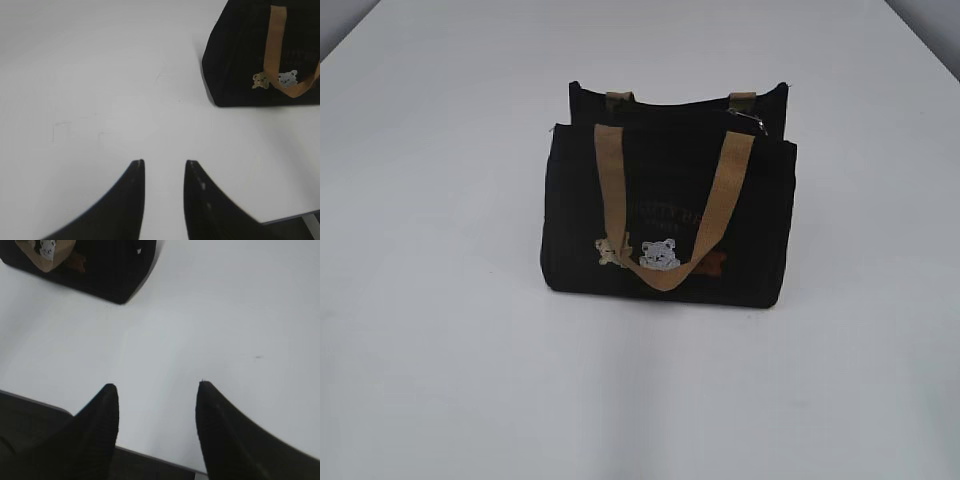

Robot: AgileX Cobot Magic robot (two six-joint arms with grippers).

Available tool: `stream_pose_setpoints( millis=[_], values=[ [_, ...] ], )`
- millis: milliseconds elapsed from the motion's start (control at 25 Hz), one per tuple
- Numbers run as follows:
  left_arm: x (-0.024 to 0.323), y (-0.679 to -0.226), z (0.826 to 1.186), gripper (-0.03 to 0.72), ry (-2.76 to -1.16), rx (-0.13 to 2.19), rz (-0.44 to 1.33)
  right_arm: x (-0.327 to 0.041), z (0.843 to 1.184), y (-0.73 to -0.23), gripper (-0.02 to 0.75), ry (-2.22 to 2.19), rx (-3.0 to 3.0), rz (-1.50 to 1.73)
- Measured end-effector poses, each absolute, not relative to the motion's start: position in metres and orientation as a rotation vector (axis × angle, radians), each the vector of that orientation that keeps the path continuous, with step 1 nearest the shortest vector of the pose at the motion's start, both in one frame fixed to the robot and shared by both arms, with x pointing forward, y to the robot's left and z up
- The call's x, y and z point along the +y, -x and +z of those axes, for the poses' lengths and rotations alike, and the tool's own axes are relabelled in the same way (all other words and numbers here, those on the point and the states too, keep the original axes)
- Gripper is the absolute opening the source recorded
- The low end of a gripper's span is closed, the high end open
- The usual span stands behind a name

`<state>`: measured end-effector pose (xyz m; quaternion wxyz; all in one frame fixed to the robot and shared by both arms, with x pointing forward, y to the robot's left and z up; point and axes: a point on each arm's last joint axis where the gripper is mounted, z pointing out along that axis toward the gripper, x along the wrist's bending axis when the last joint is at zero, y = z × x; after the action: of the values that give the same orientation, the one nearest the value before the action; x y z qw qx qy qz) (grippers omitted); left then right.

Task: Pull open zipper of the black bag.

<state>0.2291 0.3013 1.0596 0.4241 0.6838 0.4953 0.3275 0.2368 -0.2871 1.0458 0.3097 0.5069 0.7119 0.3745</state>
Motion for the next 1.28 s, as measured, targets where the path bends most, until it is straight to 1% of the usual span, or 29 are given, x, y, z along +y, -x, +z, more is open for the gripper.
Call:
stream_pose_setpoints(
  millis=[160,600,880,1280],
  values=[
    [0.3011,-0.2291,1.0597,0.208,-1.712,1.234,0.820,-0.2877,1.0459,-0.2309,0.369,-1.314,1.846,1.017],
    [0.3008,-0.2290,1.0598,0.208,-1.709,1.235,0.819,-0.2869,1.0461,-0.2308,0.365,-1.316,1.847,1.030],
    [0.2992,-0.2290,1.0598,0.208,-1.624,1.387,0.913,-0.2860,1.0461,-0.2320,0.365,-1.391,1.767,0.985],
    [0.2991,-0.2290,1.0598,0.208,-1.619,1.395,0.918,-0.2859,1.0461,-0.2321,0.362,-1.397,1.761,0.981]
  ],
)
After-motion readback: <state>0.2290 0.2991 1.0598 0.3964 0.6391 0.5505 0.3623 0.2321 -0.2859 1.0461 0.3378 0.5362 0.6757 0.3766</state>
